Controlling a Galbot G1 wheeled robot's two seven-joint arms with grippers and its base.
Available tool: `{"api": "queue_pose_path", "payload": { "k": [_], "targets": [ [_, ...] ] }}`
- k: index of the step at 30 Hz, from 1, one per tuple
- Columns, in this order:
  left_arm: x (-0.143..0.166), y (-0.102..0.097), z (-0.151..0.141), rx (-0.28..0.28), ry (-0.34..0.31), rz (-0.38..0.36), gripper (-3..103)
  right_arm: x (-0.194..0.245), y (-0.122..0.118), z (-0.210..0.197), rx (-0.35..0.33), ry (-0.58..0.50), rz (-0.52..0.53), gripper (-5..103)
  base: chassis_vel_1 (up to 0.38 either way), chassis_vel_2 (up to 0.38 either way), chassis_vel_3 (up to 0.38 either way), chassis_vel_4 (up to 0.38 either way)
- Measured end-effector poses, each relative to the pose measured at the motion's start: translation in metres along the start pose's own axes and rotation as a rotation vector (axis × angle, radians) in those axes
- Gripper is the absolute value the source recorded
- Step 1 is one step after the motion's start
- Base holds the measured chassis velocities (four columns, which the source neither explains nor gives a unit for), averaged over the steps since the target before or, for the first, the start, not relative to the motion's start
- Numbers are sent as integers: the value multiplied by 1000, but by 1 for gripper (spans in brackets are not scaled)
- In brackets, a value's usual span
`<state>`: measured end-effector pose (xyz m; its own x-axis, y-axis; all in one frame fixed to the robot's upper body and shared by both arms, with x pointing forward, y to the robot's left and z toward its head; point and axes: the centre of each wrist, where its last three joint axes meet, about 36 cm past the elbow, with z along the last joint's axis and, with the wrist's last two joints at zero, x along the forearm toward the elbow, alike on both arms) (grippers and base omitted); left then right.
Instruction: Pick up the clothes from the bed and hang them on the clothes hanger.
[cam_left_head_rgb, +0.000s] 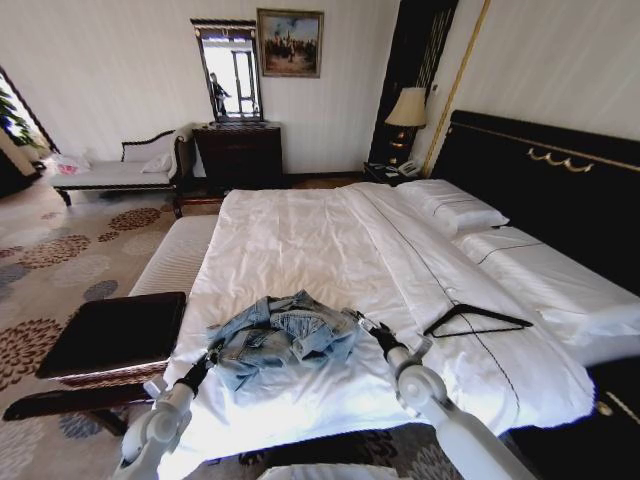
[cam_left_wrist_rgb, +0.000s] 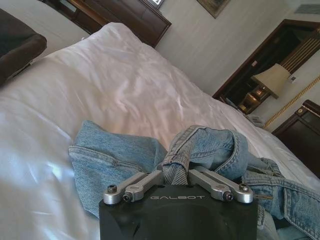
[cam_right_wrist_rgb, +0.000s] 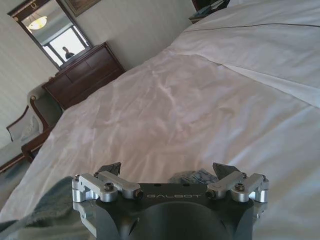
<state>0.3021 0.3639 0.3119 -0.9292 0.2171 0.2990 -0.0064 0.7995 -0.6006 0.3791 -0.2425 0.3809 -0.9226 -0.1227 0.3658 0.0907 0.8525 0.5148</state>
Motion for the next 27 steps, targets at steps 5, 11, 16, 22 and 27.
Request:
{"api": "queue_pose_path", "payload": {
  "k": [5,11,16,22,27],
  "targets": [
    [2,-2,7,-26,9,-2,3,-31,14,-13,-28,-7,-18,100,0,0,0,0],
    [8,1,16,-43,20,-18,3,-55,36,-16,-35,58,-38,100,0,0,0,0],
    [9,0,19,-45,18,-22,3,-24,59,10,-26,128,-122,100,0,0,0,0],
    [7,4,24,-50,27,-36,3,29,63,66,54,200,-244,100,0,0,0,0],
    [6,3,28,-54,34,-37,3,53,57,95,96,210,-327,100,0,0,0,0]
  ]
}}
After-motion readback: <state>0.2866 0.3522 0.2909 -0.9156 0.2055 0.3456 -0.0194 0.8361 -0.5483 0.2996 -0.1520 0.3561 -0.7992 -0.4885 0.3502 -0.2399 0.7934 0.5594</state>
